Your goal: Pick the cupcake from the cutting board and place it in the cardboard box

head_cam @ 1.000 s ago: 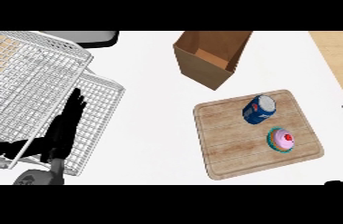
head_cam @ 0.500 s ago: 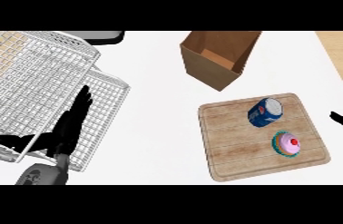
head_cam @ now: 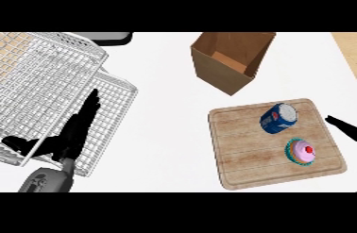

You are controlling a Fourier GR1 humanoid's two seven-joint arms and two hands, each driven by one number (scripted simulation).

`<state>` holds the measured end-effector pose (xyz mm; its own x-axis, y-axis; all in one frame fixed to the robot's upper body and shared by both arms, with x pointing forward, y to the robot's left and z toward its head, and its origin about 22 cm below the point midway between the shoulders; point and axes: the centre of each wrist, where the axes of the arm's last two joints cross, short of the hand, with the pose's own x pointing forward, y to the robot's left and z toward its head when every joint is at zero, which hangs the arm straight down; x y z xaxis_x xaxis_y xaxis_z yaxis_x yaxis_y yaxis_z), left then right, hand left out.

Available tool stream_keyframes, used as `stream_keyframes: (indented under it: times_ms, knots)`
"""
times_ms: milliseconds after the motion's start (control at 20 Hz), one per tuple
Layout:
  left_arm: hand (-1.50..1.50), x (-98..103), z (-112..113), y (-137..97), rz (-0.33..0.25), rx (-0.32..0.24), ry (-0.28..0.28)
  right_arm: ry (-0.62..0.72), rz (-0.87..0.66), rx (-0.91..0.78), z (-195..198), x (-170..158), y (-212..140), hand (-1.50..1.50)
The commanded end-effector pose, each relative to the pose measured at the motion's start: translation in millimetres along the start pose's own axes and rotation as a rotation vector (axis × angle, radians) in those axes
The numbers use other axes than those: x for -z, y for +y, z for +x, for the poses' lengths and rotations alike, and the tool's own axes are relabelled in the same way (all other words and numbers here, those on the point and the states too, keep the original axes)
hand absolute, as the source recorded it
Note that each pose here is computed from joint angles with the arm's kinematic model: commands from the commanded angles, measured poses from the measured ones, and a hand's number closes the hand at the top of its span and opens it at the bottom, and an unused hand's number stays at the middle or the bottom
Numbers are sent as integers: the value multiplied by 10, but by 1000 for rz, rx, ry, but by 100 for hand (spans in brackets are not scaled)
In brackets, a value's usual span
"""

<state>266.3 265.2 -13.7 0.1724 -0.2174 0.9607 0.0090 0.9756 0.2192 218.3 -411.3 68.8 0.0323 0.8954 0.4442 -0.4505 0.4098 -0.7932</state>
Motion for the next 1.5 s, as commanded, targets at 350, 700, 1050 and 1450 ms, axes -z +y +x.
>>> stream_keyframes:
  times_ms: [350, 700, 1050, 1450]
  knots:
    - [0, -43, -65, 768, 247, 291, -16, -4, 45, 3, 218, 245, 65, -150]
    - [0, 19, 62, 863, 265, 292, -16, -104, 62, 24, 380, 303, 52, -150]
    - [0, -53, 79, 859, 275, 292, 6, -106, 82, -10, 573, 299, 76, -150]
    - [0, 6, 90, 807, 261, 294, -19, 34, 130, -25, 548, 462, 358, -150]
